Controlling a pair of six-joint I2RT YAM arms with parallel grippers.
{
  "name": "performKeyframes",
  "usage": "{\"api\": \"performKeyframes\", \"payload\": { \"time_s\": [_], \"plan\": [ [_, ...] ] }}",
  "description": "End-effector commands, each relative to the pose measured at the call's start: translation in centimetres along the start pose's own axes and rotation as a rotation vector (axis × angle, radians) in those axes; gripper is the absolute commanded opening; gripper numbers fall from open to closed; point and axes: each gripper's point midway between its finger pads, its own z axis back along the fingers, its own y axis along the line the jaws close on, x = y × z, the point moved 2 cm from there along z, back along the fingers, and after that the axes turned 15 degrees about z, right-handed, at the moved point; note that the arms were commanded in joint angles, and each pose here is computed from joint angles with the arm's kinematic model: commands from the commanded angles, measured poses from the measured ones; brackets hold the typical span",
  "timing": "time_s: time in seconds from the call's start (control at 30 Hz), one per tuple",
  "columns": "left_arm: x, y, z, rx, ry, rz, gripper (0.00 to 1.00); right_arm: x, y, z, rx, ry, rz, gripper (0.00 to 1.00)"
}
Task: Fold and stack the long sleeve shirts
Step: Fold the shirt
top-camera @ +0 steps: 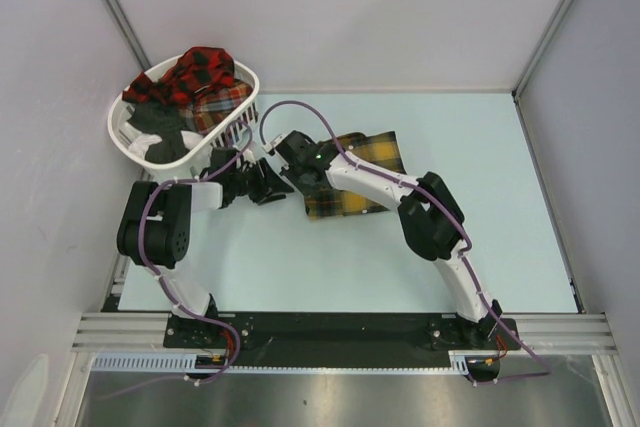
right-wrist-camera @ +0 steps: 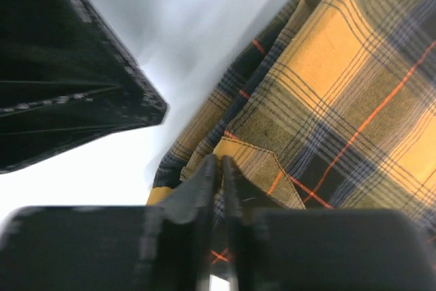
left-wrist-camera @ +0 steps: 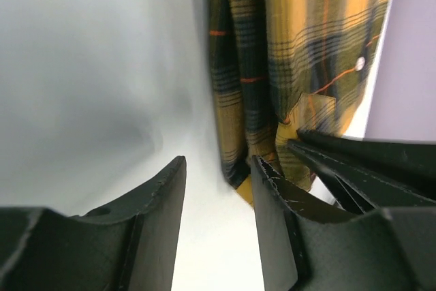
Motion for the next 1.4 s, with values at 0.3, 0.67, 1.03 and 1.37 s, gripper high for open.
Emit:
{"api": "performKeyframes", "payload": {
  "time_s": [0.3, 0.67, 1.03, 1.37],
  "plan": [
    [-1.4, -3.9, -2.4, -0.167, 0.071, 0.022, 0.43, 2.4, -2.4, 3.1, 0.011, -0.088, -0.065, 0.0],
    [-1.3, -3.7, -3.6, -0.162, 0.072, 0.043, 0.33, 2.3, -3.0, 3.9, 0.023, -0.105, -0.11, 0.0],
    [-1.1, -3.9, -5.8, -0.175, 0.101, 0.019, 0.24, 2.5, -2.9, 4.8, 0.114, -0.15, -0.158, 0.19],
    [-2.0, -3.2, -6.0, -0.164, 0.188, -0.036, 0.0, -6.9, -12.6, 10.0, 0.331, -0.211, -0.426, 0.48]
  ]
}}
